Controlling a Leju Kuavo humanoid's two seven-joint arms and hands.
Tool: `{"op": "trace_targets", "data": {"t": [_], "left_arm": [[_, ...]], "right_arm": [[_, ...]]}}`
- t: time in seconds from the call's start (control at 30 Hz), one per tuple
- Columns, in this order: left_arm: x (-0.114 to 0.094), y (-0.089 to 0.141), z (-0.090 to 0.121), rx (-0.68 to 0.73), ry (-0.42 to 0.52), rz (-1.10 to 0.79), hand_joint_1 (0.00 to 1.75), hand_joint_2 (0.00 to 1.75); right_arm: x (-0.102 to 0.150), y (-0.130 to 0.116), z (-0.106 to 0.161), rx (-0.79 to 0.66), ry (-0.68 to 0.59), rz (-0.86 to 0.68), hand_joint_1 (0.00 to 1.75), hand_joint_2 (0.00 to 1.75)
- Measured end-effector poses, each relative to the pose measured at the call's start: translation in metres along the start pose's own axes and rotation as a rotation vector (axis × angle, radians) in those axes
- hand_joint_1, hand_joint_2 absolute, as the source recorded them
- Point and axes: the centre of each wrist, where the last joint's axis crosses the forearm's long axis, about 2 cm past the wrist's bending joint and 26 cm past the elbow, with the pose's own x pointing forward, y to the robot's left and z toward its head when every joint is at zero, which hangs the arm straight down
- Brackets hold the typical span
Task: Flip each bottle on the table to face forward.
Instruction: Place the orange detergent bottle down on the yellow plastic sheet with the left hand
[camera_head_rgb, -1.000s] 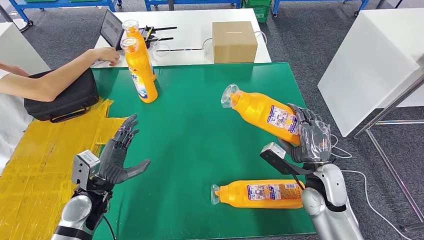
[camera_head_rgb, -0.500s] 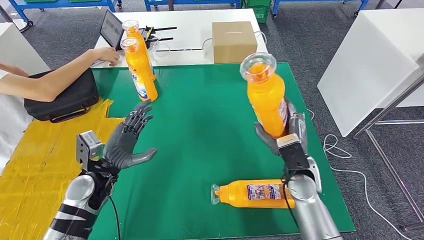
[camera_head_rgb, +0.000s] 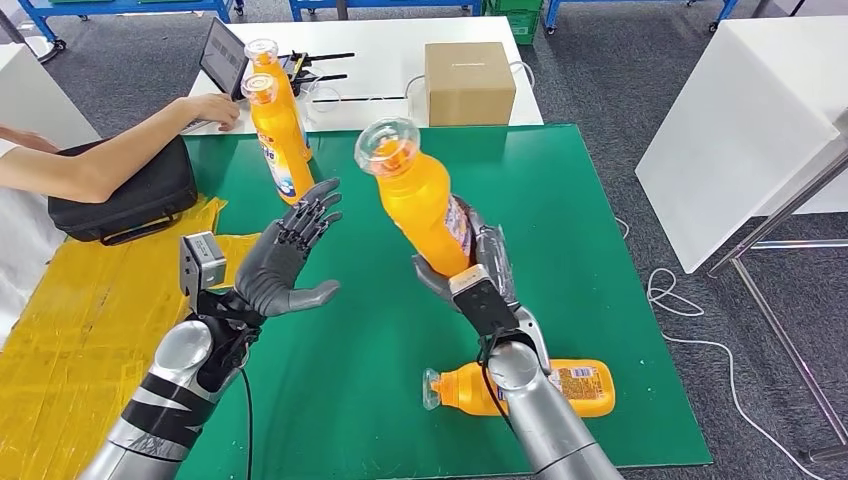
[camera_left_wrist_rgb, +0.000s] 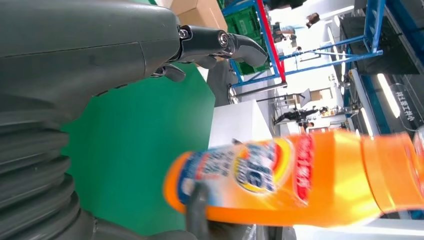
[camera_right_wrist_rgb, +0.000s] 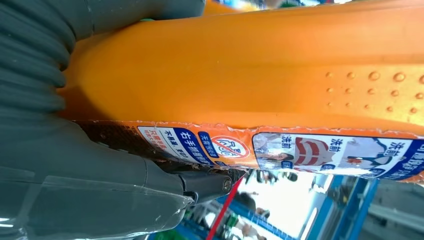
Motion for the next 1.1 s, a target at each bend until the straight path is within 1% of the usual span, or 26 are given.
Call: {"op": "trace_targets", "data": {"t": [0.13,0.27,0.53,0.8,1.1], "left_arm": [[-0.001,-0.005,-0.004,-0.022,-0.009,0.004,0.00,1.75],[-0.002,-0.013,-0.007,-0.044,-0.018,0.009,0.00,1.75],[-0.003,-0.021,-0.012,-0.063,-0.033,0.008,0.00,1.75],[-0.002,-0.022,-0.013,-0.065,-0.038,0.016,0.00,1.75],[-0.001,-0.022,-0.017,-0.053,-0.053,0.047,0.00,1.75]], "right_arm": [[0.003,0.019,-0.004,0.060,-0.001,0.009,1.75,1.75],[0.005,0.030,-0.008,0.096,0.002,0.010,1.75,1.75],[0.003,0.038,-0.014,0.128,0.017,0.027,1.75,1.75],[0.002,0.042,-0.017,0.154,0.027,0.056,1.75,1.75],[-0.002,0.063,-0.017,0.251,0.037,0.152,1.75,1.75]]}}
